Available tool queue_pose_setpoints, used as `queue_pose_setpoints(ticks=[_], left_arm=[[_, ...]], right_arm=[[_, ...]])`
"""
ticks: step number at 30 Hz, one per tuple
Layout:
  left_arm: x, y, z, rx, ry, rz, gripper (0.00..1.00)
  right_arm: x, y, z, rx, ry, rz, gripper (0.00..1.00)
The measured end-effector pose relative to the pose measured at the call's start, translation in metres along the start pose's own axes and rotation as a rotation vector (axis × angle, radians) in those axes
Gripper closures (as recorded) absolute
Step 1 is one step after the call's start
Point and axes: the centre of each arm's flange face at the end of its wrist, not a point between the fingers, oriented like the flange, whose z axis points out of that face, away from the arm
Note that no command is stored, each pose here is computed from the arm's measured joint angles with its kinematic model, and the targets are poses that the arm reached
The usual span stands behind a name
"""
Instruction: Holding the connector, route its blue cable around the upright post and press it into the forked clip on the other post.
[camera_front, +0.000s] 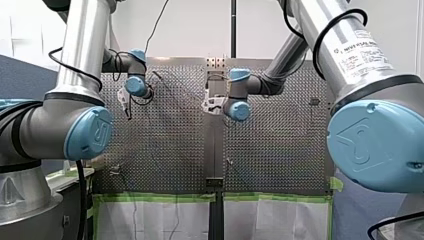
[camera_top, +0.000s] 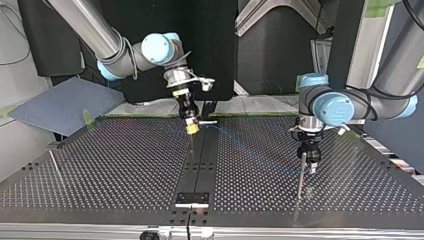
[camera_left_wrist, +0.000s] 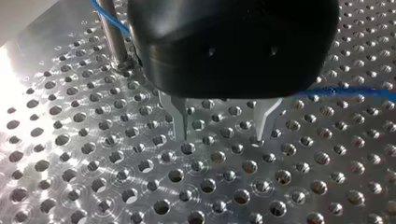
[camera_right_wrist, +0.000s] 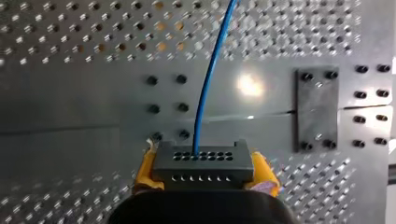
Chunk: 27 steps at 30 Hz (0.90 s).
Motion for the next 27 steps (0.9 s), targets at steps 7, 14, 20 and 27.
queue_pose_setpoints(ticks=[7, 14, 20, 27], left_arm=[[0.001, -0.003, -0.001, 0.005, 0.003, 0.000, 0.15], [0.003, -0.005, -0.002, 0.006, 0.009, 0.001, 0.15], [0.003, -0.006, -0.003, 0.008, 0.012, 0.002, 0.15], [0.006, -0.006, -0.004, 0.006, 0.017, 0.003, 0.15]], right_arm=[[-0.029, 0.019, -0.018, -0.053, -0.016, -0.002, 1.00], [-0.075, 0.045, -0.038, -0.114, -0.064, -0.006, 1.00], [-0.103, 0.064, -0.055, -0.157, -0.092, -0.004, 1.00], [-0.118, 0.084, -0.074, -0.208, -0.098, -0.005, 1.00]])
